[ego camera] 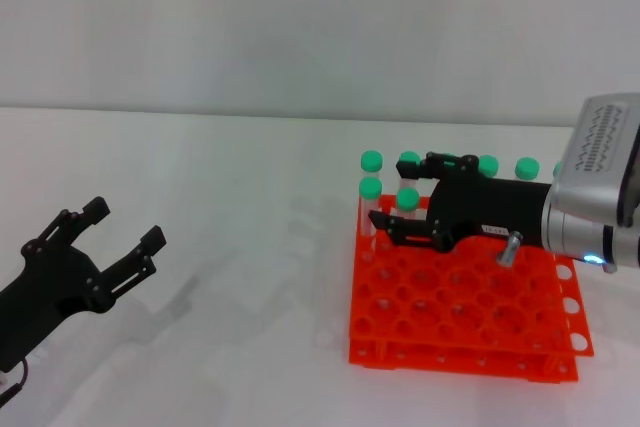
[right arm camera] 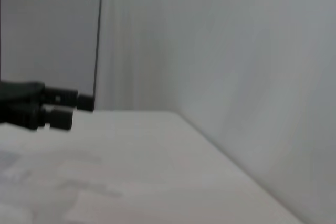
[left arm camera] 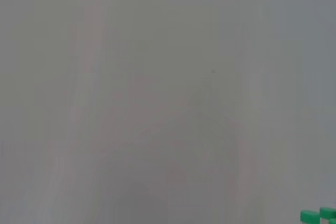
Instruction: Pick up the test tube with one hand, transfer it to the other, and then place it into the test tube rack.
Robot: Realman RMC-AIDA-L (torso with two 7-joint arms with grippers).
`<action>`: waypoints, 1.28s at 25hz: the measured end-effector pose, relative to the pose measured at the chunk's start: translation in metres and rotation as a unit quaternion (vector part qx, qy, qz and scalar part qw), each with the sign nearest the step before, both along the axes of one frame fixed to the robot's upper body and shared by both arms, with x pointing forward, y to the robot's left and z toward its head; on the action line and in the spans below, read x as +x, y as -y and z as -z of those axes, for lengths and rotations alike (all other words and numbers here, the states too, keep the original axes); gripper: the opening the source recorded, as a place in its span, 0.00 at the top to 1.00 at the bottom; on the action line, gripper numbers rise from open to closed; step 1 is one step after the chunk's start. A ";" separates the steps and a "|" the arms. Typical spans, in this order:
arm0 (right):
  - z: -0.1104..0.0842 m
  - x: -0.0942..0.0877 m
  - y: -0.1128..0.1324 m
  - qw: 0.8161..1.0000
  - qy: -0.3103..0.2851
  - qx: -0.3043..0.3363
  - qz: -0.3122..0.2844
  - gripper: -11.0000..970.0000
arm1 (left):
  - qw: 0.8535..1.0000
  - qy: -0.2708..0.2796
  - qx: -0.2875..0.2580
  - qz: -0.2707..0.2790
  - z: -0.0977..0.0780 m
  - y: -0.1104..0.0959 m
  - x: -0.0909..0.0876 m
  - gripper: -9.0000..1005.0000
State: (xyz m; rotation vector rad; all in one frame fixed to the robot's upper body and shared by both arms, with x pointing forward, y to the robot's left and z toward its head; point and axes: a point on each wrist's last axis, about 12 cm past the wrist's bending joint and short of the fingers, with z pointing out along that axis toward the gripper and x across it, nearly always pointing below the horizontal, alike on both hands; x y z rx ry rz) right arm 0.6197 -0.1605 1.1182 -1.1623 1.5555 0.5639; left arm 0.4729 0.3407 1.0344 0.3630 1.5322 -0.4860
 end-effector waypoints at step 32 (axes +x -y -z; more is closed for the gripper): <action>0.050 -0.167 0.244 0.899 0.135 0.233 0.345 0.25 | 0.989 0.086 -0.033 -0.118 -0.007 -0.006 0.001 0.12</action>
